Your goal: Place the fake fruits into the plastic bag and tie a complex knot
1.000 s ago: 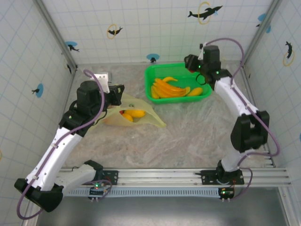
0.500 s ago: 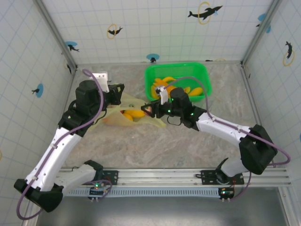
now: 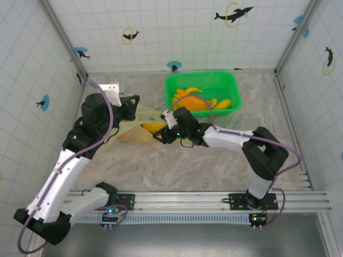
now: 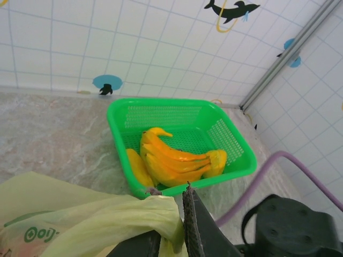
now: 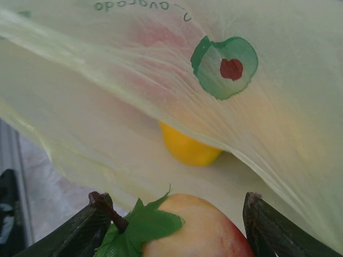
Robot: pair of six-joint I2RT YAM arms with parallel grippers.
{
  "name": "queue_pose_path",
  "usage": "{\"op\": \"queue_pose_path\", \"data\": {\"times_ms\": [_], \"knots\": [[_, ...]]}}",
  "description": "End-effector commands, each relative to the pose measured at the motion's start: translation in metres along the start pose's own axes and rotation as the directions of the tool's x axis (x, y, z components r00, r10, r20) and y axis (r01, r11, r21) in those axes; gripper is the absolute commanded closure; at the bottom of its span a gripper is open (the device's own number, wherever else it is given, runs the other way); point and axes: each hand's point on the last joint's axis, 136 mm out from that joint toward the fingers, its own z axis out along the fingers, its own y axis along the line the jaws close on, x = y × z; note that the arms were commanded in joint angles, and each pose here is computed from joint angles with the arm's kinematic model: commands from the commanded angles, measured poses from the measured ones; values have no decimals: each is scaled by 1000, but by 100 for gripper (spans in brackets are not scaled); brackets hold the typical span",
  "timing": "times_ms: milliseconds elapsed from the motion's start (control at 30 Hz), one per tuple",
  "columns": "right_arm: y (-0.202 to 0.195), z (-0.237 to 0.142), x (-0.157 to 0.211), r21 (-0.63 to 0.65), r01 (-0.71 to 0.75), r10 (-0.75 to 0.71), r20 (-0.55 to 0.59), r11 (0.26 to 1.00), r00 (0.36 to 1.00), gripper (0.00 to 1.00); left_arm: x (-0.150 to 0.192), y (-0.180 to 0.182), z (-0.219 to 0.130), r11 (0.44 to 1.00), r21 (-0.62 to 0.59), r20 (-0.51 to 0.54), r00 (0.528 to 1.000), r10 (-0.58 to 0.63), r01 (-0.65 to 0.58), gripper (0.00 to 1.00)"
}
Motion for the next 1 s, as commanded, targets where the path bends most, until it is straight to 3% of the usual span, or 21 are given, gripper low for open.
{"op": "queue_pose_path", "data": {"times_ms": [0,267,467,533,600,667,733,833,967], "knots": [[-10,9,-37,78,85,-87,31,993,996,49,2,-5,-4,1000,22,2,1000,21,-21,85],[2,32,-78,50,135,-137,22,989,990,48,1,-4,-6,999,16,13,999,33,-33,86],[19,62,-92,-39,63,-61,51,997,997,48,-1,-3,-2,999,10,13,999,31,-31,86],[23,71,-92,-54,43,-40,54,998,998,43,-2,-1,-1,1000,-1,17,999,28,-28,86],[25,74,-91,-57,31,-28,58,998,998,28,-5,1,-2,1000,-16,22,999,24,-23,86],[28,69,-90,-69,32,-27,69,997,997,17,-5,2,-1,999,-25,20,1000,21,-20,86],[32,58,-91,-78,42,-35,84,996,996,12,-5,3,-1,999,-28,19,1000,19,-19,86],[37,37,-99,-84,59,-49,119,995,992,9,-4,5,0,999,-39,19,1000,19,-18,86],[44,-7,-123,-107,72,-48,209,992,977,13,-3,6,2,999,-43,16,1000,17,-17,86]]}}
